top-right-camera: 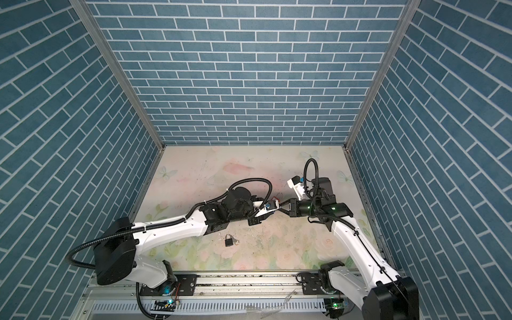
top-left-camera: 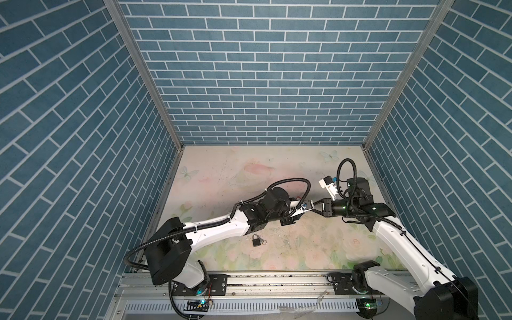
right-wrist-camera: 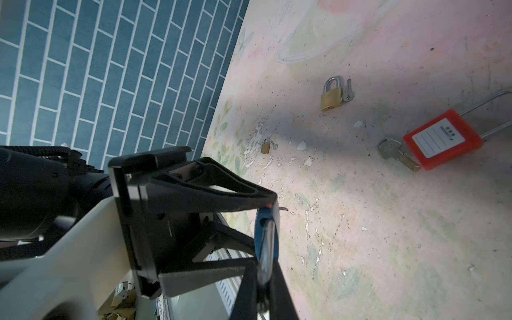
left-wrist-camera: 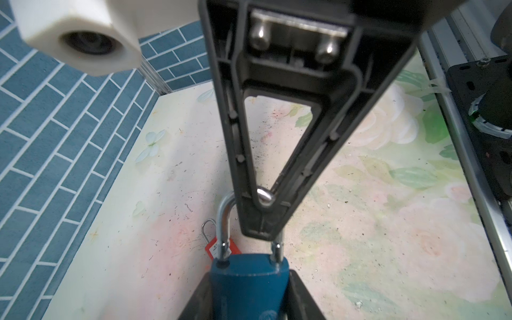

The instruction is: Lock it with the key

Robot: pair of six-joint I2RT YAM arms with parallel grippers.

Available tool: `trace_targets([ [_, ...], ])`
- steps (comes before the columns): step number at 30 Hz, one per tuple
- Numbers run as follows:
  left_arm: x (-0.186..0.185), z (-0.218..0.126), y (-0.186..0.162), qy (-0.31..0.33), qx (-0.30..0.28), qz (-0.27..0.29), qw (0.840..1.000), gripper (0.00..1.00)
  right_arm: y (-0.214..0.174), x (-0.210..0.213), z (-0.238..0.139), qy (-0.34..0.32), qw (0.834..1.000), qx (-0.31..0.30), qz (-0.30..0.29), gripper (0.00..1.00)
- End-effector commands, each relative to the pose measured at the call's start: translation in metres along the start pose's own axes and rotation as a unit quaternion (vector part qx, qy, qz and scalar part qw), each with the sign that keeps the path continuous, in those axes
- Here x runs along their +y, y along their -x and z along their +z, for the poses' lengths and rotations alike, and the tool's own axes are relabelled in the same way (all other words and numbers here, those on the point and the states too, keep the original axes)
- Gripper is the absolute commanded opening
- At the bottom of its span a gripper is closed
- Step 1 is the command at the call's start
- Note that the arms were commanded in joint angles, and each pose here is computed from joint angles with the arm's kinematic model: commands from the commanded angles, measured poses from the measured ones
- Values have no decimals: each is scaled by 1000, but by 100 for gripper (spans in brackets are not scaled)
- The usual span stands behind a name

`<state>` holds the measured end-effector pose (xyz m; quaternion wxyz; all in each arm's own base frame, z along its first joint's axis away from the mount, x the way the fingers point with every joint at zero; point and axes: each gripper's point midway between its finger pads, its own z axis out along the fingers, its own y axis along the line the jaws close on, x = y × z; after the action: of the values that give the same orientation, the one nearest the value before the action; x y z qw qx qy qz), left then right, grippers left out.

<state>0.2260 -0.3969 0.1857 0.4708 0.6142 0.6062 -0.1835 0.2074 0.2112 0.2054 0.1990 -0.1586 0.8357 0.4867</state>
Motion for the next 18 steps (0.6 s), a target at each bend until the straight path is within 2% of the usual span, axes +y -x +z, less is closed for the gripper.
trace_targets([
  [1,6,-3,57,-6,-91,20,996,0,-6,39,2,76,995,20,-59,0],
  [6,8,-4,65,-7,-103,17,994,0,-10,39,4,84,995,24,-57,0],
  [13,11,-7,73,-12,-122,11,992,0,-19,55,-1,132,987,29,-87,0],
  [18,18,-10,79,0,-140,8,990,0,-22,48,3,124,990,38,-64,0],
])
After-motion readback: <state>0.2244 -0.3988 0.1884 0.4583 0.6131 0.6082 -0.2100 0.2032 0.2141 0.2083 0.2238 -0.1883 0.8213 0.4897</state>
